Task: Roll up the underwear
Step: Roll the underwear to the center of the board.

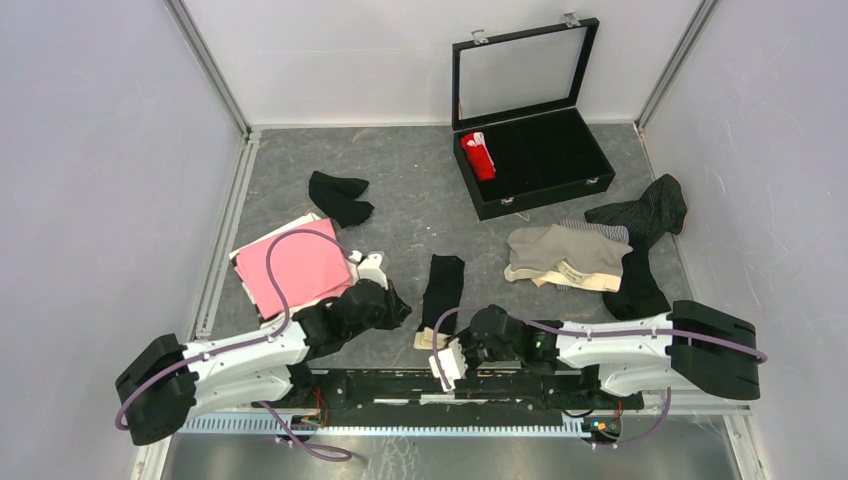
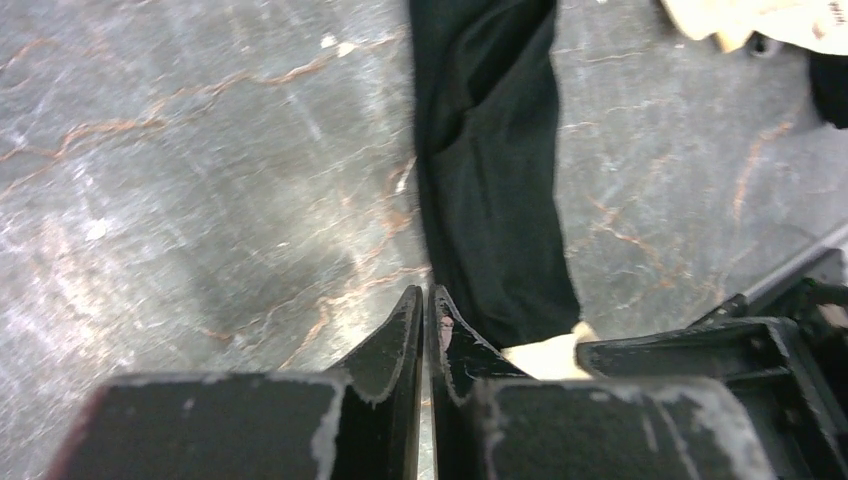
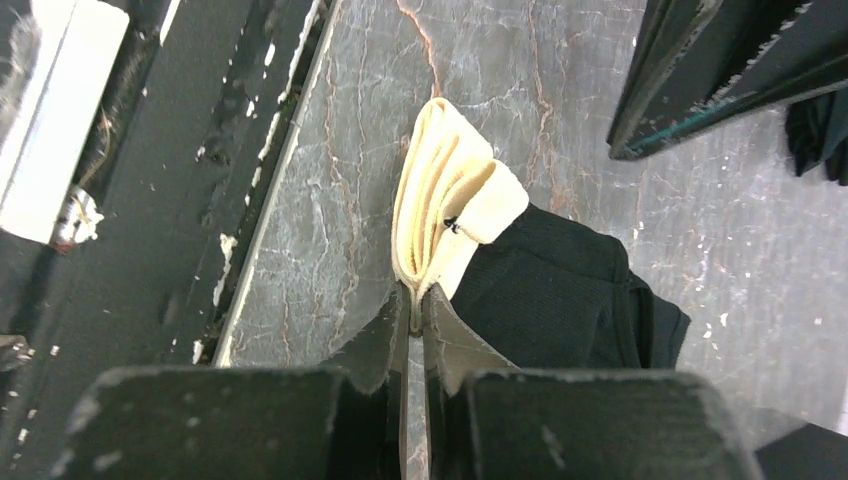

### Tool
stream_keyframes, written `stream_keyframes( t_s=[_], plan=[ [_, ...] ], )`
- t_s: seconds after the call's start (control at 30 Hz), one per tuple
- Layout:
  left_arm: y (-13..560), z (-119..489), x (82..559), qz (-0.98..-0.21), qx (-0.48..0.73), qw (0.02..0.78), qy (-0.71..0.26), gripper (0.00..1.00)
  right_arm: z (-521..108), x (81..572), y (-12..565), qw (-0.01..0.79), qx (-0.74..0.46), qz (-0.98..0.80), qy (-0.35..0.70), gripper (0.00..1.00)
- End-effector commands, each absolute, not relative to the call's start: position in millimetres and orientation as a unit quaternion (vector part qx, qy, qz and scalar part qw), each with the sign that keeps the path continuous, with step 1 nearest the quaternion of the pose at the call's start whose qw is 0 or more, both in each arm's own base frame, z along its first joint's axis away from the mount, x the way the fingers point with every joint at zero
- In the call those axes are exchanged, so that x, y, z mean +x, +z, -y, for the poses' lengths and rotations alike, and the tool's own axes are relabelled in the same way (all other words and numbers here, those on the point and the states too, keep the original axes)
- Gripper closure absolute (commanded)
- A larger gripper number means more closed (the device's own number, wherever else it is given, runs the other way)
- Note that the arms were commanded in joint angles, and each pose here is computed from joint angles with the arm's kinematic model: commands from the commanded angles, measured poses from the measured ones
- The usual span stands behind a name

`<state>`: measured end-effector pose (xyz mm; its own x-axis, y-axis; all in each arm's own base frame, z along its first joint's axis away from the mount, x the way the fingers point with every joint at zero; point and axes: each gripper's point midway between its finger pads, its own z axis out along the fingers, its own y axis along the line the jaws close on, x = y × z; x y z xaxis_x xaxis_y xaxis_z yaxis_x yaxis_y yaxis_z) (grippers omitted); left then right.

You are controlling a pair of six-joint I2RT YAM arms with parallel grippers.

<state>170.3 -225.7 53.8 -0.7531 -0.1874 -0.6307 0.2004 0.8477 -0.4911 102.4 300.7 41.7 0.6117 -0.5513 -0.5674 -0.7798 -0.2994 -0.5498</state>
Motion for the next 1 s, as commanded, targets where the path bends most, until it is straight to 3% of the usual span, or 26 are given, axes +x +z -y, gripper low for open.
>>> stream_keyframes(
  t_s=[0.0, 0.23, 0.33, 0.97],
  plan=[
    [88.7, 246.3, 176.3, -0.858, 0.048, 0.39, -0.332, 0.91, -315.6, 91.9, 56.4, 0.415, -0.764, -0.449, 0.209, 0.98],
    [111.3, 272.4, 174.9, -0.831, 0.095, 0.394, -0.38, 0.94, -317.4, 84.9, 56.6, 0.401, -0.734, -0.48, 0.266, 0.98],
    [105.0, 284.4, 171.3, -0.833, 0.123, 0.375, -0.388, 0.98, -318.7, 82.8, 57.6, 0.396, -0.721, -0.49, 0.288, 0.99],
    [34.5, 288.0, 162.4, -0.879, 0.146, 0.299, -0.341, 0.98, -308.7, 83.8, 56.6, 0.387, -0.6, -0.58, 0.393, 1.0]
  ],
)
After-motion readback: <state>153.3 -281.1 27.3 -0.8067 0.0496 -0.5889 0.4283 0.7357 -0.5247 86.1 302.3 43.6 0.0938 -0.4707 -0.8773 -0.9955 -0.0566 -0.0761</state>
